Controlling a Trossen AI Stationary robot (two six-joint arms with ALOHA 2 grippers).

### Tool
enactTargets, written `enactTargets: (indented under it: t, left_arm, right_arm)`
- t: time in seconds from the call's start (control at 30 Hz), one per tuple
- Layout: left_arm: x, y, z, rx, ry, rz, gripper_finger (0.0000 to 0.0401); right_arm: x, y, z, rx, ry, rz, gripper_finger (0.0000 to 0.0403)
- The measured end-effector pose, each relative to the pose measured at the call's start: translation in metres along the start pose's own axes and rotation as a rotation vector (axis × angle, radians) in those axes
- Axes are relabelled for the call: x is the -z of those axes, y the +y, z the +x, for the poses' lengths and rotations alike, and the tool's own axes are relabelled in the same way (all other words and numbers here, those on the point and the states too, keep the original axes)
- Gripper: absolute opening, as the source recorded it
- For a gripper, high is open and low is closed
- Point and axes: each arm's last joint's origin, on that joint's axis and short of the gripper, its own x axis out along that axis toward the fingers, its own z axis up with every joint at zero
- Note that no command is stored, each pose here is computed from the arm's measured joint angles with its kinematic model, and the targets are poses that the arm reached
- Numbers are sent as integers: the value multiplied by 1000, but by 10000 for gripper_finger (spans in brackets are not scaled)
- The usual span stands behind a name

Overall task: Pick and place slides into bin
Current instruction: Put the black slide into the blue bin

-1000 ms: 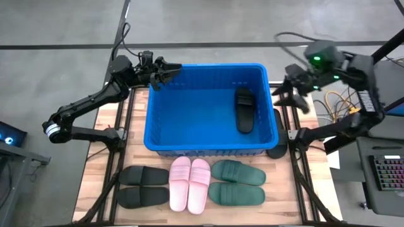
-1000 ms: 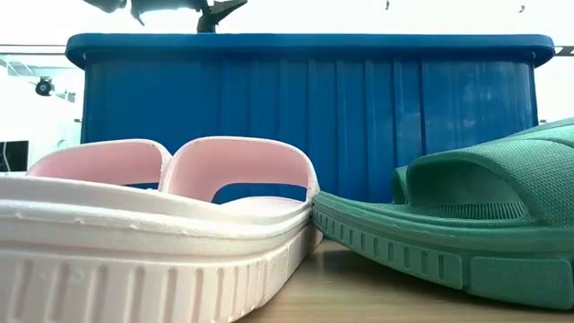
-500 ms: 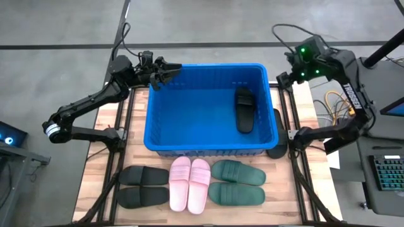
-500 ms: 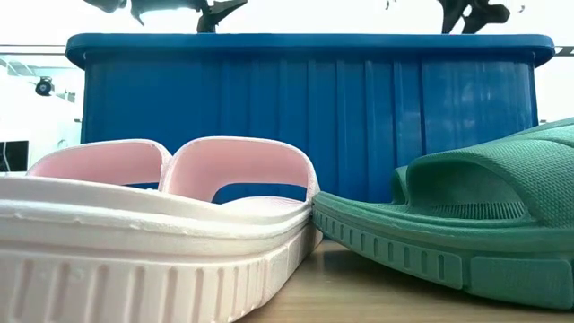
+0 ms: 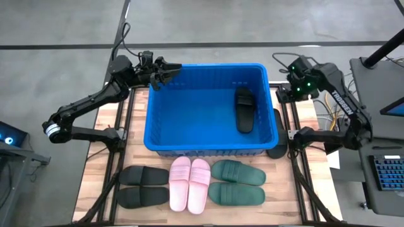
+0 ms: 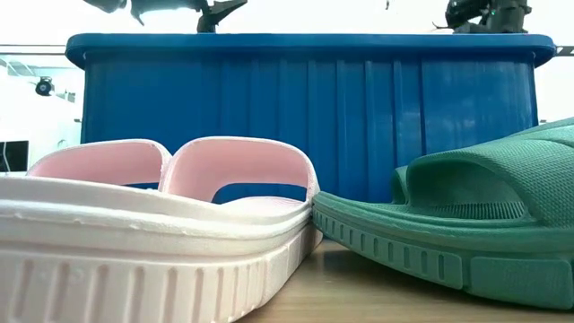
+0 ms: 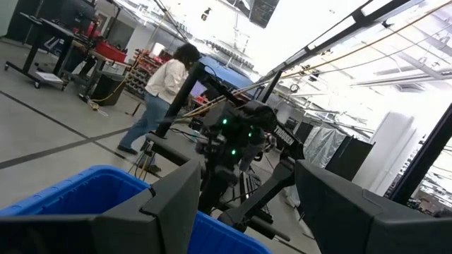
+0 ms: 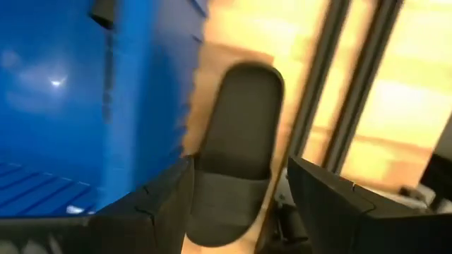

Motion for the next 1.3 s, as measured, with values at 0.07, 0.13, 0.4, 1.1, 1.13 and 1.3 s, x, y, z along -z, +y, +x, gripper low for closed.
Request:
enactTargets:
  t: [0.07, 0.13, 0.4, 1.1, 1.13, 1.3]
  left_arm:
    - [0, 0, 0, 0, 0, 0, 217]
    - [0, 0, 0, 0, 0, 0, 217]
    - [0, 0, 0, 1, 0, 0, 217]
    - [0, 0, 0, 0, 0, -1, 217]
    - [0, 0, 0, 0, 0, -1, 217]
    - [0, 0, 0, 0, 0, -1, 217]
  right_arm:
    - [4, -3, 7, 32, 14, 28, 219]
    - [6, -6, 13, 92, 4, 68, 219]
    - [-3, -7, 42, 85, -63, 197, 219]
    - [-16, -27, 93, 101, -133, 467, 219]
    - [-17, -30, 90, 129, -156, 481, 218]
    - [-22, -43, 74, 140, -216, 546, 202]
